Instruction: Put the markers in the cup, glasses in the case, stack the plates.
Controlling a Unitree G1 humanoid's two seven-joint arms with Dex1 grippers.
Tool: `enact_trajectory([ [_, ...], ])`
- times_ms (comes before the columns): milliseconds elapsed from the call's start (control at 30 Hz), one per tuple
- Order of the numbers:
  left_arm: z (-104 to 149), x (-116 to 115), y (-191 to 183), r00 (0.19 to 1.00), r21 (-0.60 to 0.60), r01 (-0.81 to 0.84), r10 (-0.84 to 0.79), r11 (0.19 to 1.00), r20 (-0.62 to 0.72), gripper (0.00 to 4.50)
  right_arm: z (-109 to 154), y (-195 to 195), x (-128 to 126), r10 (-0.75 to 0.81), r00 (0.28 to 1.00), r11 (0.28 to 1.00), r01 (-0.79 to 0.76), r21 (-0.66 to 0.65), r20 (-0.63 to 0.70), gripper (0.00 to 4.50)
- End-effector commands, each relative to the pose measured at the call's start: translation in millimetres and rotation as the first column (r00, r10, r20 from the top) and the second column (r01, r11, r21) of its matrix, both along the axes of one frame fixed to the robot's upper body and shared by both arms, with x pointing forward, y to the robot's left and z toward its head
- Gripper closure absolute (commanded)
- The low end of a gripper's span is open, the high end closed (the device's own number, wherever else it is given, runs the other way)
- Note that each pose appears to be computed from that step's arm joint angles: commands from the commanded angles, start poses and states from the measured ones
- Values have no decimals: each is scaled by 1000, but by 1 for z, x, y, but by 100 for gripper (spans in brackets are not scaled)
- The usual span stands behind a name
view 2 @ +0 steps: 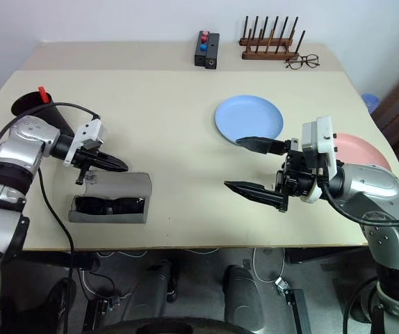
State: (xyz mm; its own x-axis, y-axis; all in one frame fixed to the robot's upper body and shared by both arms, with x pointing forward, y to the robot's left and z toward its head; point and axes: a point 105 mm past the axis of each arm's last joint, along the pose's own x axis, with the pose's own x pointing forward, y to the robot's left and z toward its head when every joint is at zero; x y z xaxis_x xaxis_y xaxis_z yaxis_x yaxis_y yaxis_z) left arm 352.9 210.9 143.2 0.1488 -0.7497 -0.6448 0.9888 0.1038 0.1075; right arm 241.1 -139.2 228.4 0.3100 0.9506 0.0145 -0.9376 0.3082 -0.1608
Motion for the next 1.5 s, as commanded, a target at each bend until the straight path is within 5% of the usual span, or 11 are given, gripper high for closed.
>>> enact_trajectory([
  [33, 9, -3, 0, 1000, -17, 13, -12, 1000, 10, 443, 6, 0, 0, -6, 999, 1000, 6, 4, 44, 0],
  [1133, -3, -51, 3, 989, -21, 129, -131, 991, -75, 443, 6, -2, 9, -47, 996, 999, 48, -11, 75, 0],
  [1500, 37, -37, 0, 998, -129, 60, -63, 990, -19, 443, 7, -5, 15, -87, 994, 996, 87, 3, 68, 0],
])
